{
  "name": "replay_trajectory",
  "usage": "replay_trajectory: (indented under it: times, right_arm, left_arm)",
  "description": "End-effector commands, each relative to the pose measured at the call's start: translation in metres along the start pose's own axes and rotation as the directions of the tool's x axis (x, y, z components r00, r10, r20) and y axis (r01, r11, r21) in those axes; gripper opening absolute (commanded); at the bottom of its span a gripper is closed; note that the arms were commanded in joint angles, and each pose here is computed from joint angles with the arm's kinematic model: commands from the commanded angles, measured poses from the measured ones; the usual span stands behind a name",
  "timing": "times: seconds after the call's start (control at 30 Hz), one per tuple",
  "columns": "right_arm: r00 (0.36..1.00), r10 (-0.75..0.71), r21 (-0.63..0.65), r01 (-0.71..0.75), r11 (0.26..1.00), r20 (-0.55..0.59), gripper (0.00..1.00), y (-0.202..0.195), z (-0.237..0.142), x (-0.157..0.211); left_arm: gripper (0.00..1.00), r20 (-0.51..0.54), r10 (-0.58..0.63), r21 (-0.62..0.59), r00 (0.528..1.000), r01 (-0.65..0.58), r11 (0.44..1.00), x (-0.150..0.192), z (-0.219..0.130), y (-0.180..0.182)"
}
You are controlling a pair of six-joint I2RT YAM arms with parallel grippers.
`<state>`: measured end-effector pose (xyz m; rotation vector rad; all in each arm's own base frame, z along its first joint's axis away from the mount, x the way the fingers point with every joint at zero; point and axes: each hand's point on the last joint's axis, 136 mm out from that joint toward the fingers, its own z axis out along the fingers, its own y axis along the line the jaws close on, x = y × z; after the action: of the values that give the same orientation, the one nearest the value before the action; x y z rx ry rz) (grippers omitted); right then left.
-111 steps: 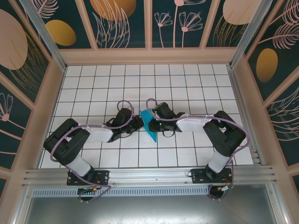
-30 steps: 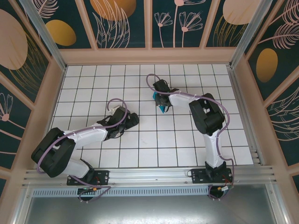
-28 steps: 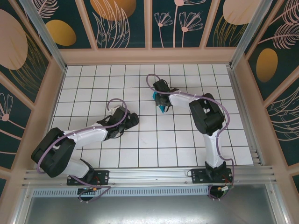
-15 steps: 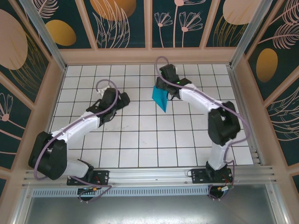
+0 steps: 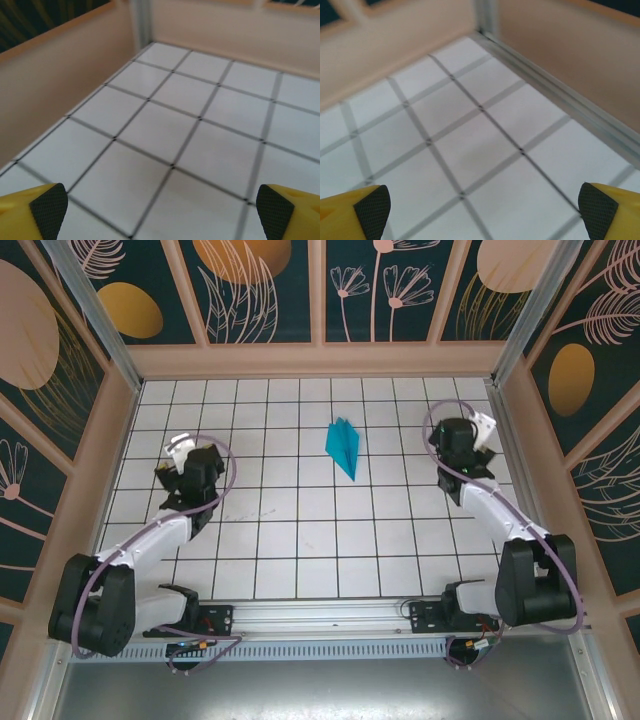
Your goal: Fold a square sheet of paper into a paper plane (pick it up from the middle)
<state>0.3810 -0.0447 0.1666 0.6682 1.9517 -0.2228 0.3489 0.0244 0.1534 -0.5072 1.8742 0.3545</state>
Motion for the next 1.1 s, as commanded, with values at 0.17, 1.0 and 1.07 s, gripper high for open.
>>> replay_trajectory:
  times: [0.17,1.0,1.07]
  right_arm:
    - [0.979,-0.044,0.011,0.042,0.999,0.2,0.99,-0.038,0.008,0.009]
    - [0.937,-0.116,-0.403,0.251,0.88,0.33,0.99,0.017,-0.001,0.053]
    - [0.938,-0.113,-0.403,0.247,0.881,0.326,0.99,0.016,0.0,0.052]
  left_arm:
    - [0.98,0.188,-0.038,0.002,0.981,0.038,0.999,-0.016,0.005,0.036]
    - [0.99,0.276,-0.015,0.344,0.961,-0.084,0.935,0.008,0.019,-0.016]
    - [0.99,0.268,-0.022,0.327,0.963,-0.069,0.943,0.008,0.022,-0.013]
